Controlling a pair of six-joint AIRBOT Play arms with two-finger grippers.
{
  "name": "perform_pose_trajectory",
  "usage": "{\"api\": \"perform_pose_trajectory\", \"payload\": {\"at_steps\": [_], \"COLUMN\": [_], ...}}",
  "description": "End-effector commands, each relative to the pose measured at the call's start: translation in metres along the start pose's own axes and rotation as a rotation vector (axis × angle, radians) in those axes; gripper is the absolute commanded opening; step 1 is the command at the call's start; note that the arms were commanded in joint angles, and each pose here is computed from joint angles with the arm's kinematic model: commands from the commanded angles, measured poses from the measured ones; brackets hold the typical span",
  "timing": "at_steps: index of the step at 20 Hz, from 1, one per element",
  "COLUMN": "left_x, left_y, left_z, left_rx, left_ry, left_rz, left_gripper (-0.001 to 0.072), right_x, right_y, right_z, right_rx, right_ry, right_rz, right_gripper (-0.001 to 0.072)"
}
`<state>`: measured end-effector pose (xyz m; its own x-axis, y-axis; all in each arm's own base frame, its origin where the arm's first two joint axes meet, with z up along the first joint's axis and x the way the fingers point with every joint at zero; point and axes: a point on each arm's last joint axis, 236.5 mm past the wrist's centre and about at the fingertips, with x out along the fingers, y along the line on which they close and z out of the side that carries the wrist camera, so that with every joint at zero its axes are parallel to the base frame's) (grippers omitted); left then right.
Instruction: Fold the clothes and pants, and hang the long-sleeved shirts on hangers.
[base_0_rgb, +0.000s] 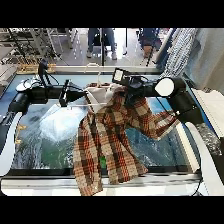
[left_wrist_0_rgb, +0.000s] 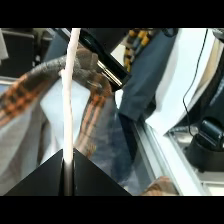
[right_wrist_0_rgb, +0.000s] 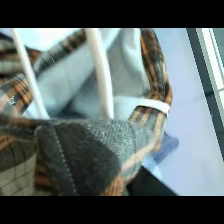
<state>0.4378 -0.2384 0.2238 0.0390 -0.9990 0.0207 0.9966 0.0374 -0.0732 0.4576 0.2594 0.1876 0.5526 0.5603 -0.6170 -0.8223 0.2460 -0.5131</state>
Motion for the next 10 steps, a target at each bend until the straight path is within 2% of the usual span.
{"api": "perform_pose_trajectory", "payload": {"at_steps": [1,2,3,7,9,10], "left_x": [0.002,-0.002,-0.012,-0.058,-0.097,-0.125], "left_y": [0.041,0.058,0.076,0.085,0.094,0.1], "left_z": [0.005,0.006,0.008,0.041,0.052,0.055], "left_rx": [0.007,-0.004,-0.061,-0.065,-0.098,-0.173], "left_ry": [-0.02,-0.022,-0.032,-0.042,0.042,0.076], "left_rz": [0.173,0.25,0.335,0.468,0.66,0.802], "left_gripper": [0.0265,0.0638,0.072,0.072,0.072,0.0719], "right_x": [0.01,0.009,0.009,0.006,0.004,0.003], "right_y": [0.015,0.017,0.021,0.026,0.019,0.015], "right_z": [0.009,0.001,-0.01,-0.047,-0.061,-0.065], "right_rx": [-0.012,0.013,0.031,0.115,0.225,0.275], "right_ry": [-0.016,0.015,0.062,0.219,0.275,0.292], "right_rz": [0.039,0.053,0.068,0.073,0.027,0.001], "right_gripper": [0.0053,0.0054,0.0053,0.0051,0.005,0.005]}}
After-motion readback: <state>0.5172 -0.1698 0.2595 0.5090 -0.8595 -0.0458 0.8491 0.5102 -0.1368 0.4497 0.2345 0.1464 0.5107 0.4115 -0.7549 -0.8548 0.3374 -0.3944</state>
